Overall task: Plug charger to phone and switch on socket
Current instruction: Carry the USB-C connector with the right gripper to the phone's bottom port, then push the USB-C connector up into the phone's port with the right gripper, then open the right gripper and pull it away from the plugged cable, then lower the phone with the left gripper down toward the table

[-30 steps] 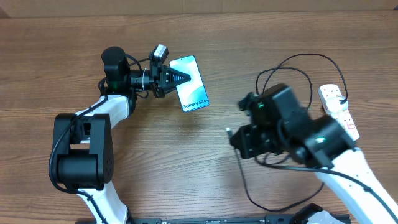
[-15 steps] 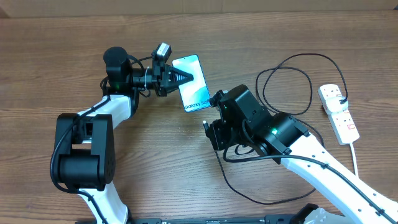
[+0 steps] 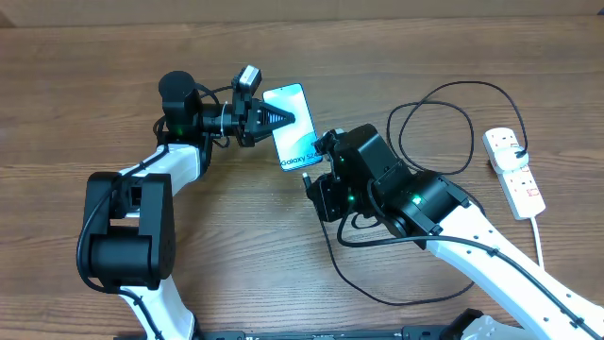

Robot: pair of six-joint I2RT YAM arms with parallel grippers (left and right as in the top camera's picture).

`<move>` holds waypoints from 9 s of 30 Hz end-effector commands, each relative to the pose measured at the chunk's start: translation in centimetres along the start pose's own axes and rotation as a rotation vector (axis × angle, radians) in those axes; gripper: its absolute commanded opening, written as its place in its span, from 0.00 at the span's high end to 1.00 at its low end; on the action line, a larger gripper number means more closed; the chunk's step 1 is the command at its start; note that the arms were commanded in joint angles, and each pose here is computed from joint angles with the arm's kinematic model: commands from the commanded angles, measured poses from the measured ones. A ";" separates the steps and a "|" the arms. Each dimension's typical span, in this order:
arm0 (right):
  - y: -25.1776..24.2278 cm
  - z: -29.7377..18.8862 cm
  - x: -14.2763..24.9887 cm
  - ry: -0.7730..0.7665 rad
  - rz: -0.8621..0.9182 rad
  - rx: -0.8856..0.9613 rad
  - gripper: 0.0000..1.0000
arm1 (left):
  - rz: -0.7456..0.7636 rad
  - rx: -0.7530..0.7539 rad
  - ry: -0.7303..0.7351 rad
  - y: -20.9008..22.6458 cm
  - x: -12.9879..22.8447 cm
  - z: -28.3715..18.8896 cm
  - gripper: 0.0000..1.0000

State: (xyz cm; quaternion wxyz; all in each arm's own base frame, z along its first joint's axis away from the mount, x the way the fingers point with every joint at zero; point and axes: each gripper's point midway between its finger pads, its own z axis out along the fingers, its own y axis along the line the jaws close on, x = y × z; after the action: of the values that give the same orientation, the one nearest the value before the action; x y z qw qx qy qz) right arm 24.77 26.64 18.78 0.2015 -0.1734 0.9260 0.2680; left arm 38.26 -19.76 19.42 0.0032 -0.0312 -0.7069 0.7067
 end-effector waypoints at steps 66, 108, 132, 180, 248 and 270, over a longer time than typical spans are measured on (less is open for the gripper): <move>-1.1 1.2 1.4 0.063 0.000 0.068 0.96 | 0.244 0.000 -0.001 -1.0 -0.3 0.7 0.96; -1.7 1.8 -0.1 -0.005 -0.026 0.129 0.96 | 0.254 0.002 0.012 -0.9 -0.1 0.8 0.96; -1.3 1.6 -3.0 -0.128 -0.043 0.130 0.96 | 0.254 0.008 0.039 -0.9 0.4 0.8 0.96; -2.0 3.9 -2.7 -0.101 -0.032 0.142 0.96 | 0.278 0.003 0.023 -0.9 0.2 1.9 0.96; -3.3 -25.3 4.8 -0.352 0.201 0.304 0.00 | 0.303 -0.756 0.022 4.6 -0.3 9.7 0.96; -6.9 -12.0 4.9 -0.169 0.338 0.425 0.00 | 0.230 -0.710 0.171 1.0 10.2 -3.6 0.95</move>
State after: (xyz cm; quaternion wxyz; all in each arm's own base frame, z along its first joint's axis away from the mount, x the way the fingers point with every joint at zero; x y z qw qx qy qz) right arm 19.63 13.27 23.27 0.2655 0.0349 0.9561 0.1191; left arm 30.27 -15.63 13.13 0.0494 -0.1269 -0.9169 0.3752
